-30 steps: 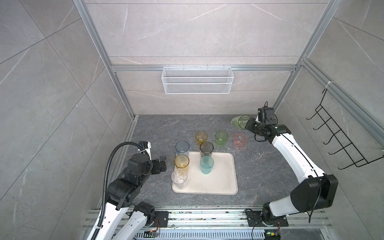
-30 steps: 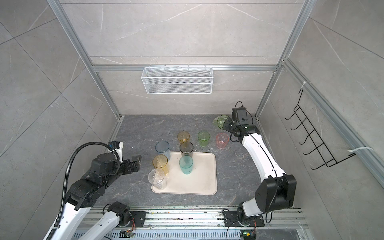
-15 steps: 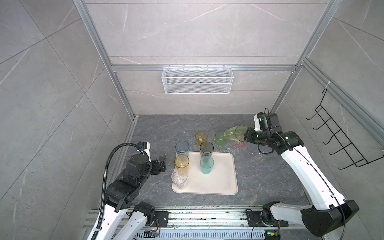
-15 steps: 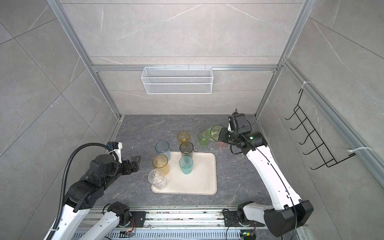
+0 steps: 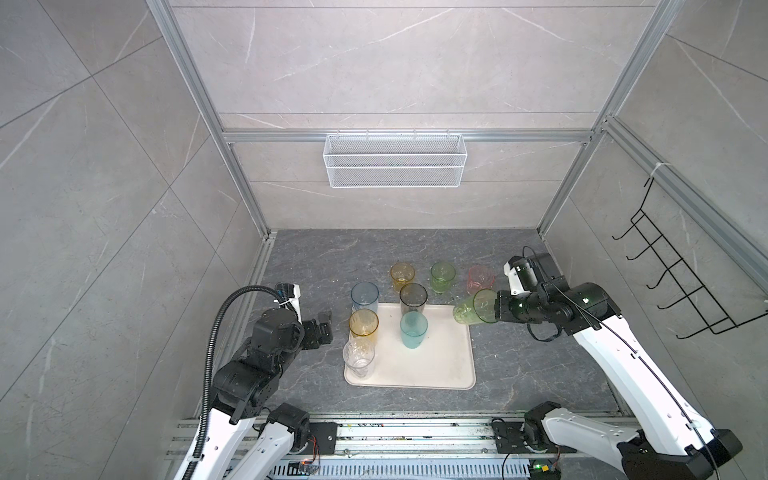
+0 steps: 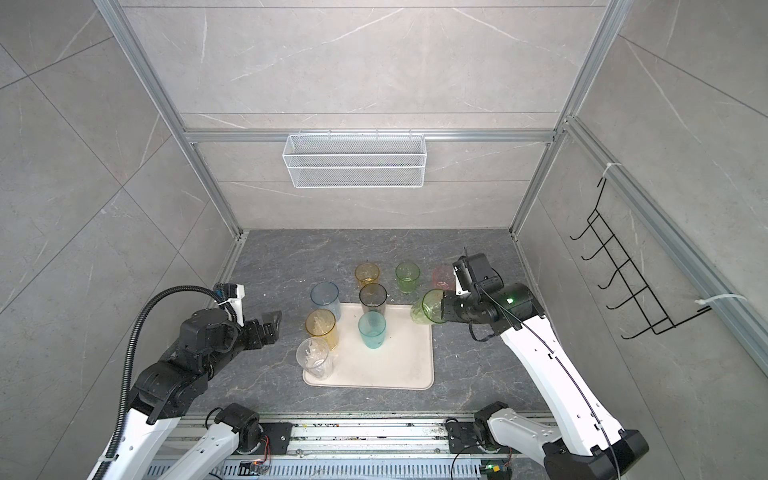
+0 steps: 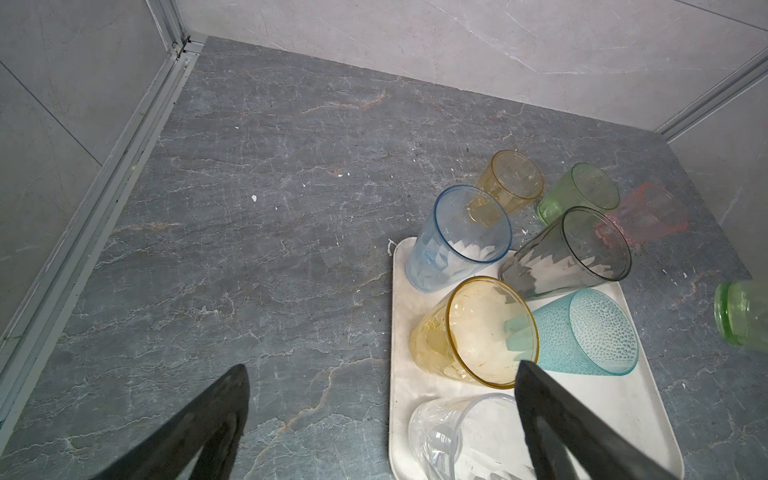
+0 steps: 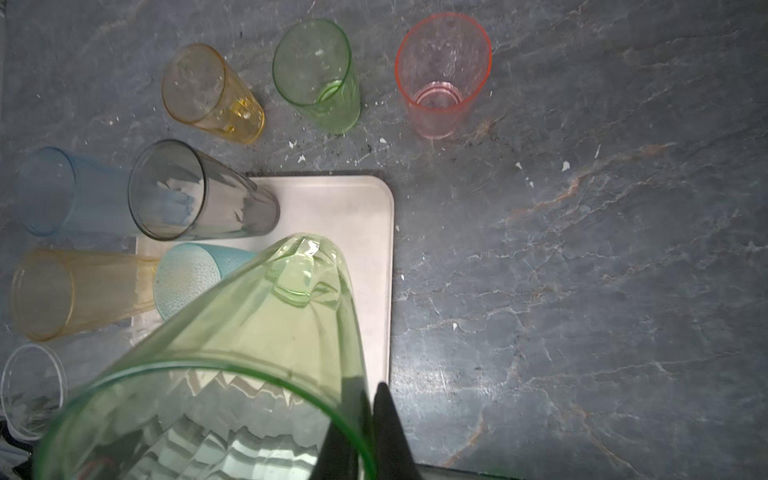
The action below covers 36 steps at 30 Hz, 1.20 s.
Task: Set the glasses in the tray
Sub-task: 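Lift the tall green cup with the right gripper and carry it toward the tray, then lower the tall green cup onto the tray's near corner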
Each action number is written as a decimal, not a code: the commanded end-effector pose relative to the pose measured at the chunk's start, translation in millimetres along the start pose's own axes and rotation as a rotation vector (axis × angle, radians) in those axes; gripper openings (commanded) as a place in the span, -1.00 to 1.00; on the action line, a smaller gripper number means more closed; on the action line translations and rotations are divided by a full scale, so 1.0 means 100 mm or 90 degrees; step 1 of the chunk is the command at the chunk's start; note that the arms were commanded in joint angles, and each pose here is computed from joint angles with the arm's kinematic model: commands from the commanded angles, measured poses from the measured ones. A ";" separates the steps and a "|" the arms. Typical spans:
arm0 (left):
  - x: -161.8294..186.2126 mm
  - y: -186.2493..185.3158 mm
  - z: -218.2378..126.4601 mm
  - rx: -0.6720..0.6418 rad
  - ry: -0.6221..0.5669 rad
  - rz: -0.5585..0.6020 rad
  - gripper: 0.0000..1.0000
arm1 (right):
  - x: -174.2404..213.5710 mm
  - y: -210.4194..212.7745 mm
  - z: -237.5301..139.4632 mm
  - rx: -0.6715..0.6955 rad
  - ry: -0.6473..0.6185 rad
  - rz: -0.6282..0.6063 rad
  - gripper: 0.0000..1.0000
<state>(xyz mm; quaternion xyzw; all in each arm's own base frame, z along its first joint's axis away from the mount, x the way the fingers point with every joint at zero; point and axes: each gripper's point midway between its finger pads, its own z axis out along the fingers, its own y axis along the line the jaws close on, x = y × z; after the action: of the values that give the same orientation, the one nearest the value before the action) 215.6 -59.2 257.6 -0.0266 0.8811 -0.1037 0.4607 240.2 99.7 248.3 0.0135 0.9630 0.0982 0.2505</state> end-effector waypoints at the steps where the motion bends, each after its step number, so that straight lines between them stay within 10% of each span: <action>1: -0.08 0.00 -0.01 0.000 -0.019 -0.013 1.00 | 0.18 -0.03 -0.04 0.011 0.018 -0.020 -1.00; 36: -0.07 0.00 -0.01 0.002 -0.021 -0.015 1.00 | 1.02 0.95 0.47 0.016 0.126 -0.196 -1.00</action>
<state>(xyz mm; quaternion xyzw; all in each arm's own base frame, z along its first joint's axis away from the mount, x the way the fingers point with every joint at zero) 215.6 -59.2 257.7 -0.0268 0.8810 -0.1039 0.4608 165.1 195.2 168.9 -0.1512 0.9775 0.0314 0.1440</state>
